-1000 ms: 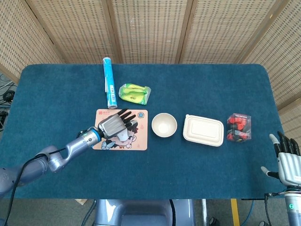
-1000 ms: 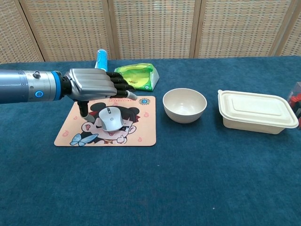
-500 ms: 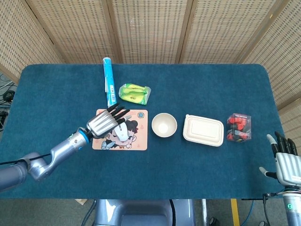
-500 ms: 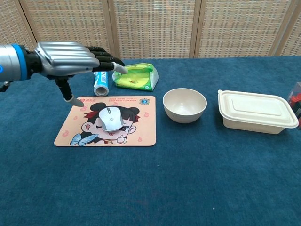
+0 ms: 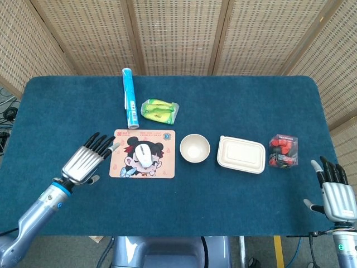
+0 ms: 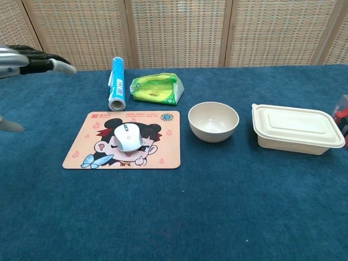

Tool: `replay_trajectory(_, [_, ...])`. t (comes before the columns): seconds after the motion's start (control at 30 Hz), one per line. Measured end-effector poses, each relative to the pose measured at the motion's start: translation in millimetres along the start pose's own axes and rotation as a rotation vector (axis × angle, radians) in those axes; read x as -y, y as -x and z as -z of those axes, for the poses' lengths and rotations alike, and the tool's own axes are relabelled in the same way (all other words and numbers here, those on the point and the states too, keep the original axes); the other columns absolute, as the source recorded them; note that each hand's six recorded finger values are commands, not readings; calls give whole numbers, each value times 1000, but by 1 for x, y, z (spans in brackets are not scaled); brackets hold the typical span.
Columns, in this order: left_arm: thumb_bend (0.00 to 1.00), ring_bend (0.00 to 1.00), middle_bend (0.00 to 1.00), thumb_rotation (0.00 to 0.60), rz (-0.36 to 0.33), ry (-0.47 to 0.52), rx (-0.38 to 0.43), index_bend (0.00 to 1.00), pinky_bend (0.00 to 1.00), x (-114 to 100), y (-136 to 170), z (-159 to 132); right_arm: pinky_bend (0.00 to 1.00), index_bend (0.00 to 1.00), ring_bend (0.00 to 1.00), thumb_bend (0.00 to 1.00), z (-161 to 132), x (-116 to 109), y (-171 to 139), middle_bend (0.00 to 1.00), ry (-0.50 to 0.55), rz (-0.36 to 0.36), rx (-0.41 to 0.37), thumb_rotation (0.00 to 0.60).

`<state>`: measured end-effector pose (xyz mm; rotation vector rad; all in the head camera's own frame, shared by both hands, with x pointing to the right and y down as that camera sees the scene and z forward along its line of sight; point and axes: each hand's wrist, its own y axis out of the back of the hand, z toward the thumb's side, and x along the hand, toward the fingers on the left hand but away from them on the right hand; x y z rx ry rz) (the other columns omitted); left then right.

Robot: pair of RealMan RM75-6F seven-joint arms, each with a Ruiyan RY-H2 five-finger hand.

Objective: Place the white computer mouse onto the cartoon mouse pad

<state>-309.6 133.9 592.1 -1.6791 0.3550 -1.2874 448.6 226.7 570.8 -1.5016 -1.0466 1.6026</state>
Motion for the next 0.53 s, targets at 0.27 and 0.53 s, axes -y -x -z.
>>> replay_trajectory(0.27, [184, 0, 0, 600, -37, 103, -231, 0, 0, 29, 55, 28, 0, 23, 0, 0, -4, -1, -2, 0, -4, 2, -13, 600])
replay_trajectory(0.53, [183, 0, 0, 600, -68, 141, -332, 0, 0, 54, 92, 40, 0, 23, 0, 0, -10, 0, -2, 0, -14, 0, -30, 600])
